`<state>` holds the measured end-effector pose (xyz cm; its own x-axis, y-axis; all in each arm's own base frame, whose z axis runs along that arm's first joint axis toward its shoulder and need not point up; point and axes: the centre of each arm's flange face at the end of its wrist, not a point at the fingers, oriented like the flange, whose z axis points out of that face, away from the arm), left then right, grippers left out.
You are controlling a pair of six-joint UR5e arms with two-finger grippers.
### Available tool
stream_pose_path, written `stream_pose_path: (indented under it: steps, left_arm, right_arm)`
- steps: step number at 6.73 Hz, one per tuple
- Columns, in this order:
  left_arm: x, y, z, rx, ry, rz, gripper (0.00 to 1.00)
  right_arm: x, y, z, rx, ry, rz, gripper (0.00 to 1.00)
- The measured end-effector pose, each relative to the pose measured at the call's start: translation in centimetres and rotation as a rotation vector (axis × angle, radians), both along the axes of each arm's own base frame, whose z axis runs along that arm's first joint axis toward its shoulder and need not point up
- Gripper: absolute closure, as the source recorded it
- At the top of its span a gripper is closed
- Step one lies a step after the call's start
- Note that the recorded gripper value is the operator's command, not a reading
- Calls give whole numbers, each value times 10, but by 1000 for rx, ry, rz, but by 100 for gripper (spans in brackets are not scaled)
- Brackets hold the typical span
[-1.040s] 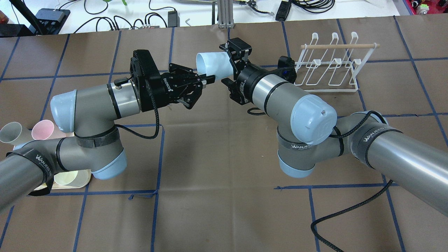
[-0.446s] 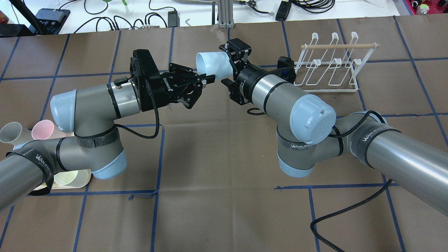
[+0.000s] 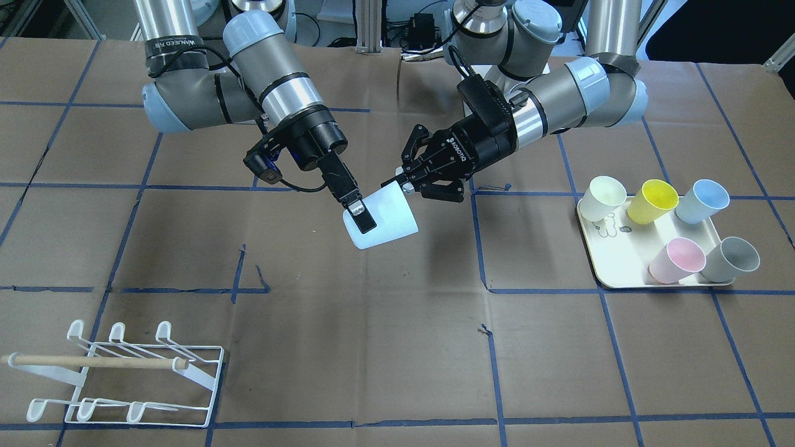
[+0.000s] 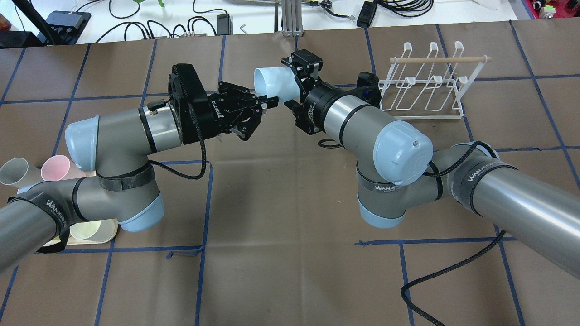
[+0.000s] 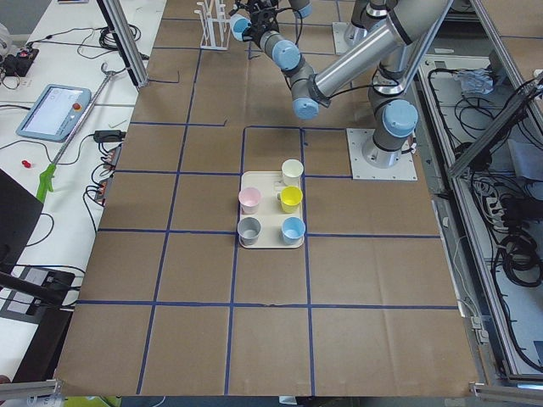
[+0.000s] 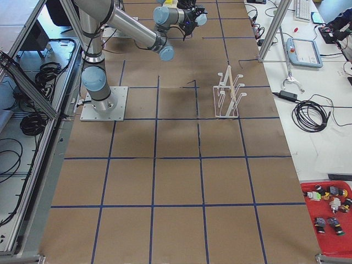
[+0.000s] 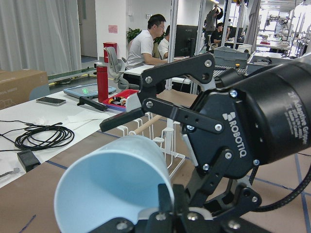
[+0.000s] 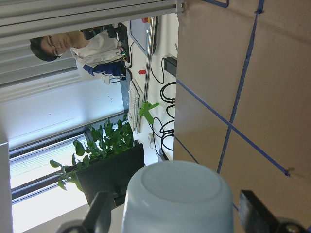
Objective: Transfer IKEA cup to right arm and place on rack
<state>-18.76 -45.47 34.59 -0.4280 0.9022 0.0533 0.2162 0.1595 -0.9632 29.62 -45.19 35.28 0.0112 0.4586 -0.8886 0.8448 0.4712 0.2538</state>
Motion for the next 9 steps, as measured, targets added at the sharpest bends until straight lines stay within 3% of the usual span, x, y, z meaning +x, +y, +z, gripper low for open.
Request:
stream_pose_path:
  steps: [2,4,7,8,9]
  left_arm:
    - [0,0,0,0,0,1,95]
    - [0,0,2,-7,-3,3,75]
    - [2,-2,4,-21,-24,36,7]
    - [2,-2,4,-4,-13,45,1]
    - [3,-1,7,16,0,57,1]
  right_arm:
    - [2,0,0,1,-4,9,42]
    - [2,0,0,1,-6,11,46]
    - [2,0,0,3,-5,12,50]
    - [1,0,0,3,-6,11,51]
    - [1,0,0,4,-7,11,54]
